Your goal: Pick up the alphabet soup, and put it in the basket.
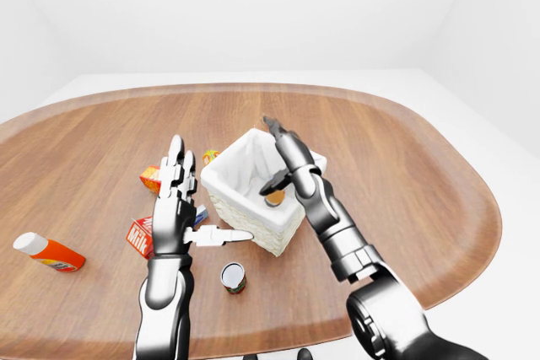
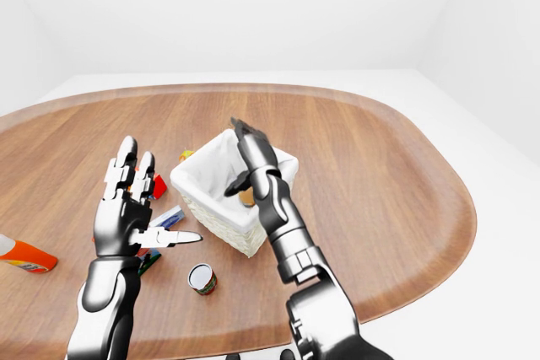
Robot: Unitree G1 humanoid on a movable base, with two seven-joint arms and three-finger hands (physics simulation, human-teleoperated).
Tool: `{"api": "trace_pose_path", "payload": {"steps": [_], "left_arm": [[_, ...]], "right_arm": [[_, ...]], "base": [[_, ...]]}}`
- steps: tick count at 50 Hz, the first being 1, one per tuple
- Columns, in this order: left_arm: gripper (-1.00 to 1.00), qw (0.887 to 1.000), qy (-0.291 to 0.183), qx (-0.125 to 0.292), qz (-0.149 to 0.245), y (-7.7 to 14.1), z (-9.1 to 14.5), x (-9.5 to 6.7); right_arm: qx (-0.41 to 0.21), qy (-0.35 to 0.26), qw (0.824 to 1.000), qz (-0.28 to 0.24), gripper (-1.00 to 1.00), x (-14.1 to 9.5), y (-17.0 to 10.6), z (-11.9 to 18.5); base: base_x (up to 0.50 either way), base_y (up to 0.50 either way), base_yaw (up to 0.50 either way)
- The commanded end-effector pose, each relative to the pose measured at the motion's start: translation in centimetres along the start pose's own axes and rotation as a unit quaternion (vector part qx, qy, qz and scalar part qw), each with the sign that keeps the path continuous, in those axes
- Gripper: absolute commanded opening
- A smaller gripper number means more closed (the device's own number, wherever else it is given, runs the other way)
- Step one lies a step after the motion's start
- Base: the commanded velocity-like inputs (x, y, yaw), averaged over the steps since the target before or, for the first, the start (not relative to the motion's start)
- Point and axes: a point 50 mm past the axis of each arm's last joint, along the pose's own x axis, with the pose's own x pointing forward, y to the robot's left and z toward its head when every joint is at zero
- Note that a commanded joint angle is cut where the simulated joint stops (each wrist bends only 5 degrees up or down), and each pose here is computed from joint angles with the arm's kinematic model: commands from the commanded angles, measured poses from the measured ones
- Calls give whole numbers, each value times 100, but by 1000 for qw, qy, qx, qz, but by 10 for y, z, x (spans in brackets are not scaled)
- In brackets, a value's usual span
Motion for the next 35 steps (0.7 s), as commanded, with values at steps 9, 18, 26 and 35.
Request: {"api": "trace_pose_path", "payload": {"steps": [9, 18, 26, 35], "left_arm": [[100, 1000, 0, 0, 0, 0, 0, 0], [100, 1000, -2, 0, 0, 0, 1, 0], [100, 1000, 2, 0, 0, 0, -1, 0], [100, 1000, 2, 0, 0, 0, -1, 0]], "right_arm": [[4, 6, 1000, -3, 100, 1, 0, -3], [3, -13, 1000, -9, 100, 0, -5, 6], [15, -38, 998, -42, 100, 1, -20, 19], [35, -84, 991, -103, 100, 2, -47, 42]], "base": [[0, 0, 0], [0, 0, 0], [0, 0, 0], [0, 0, 0]]}}
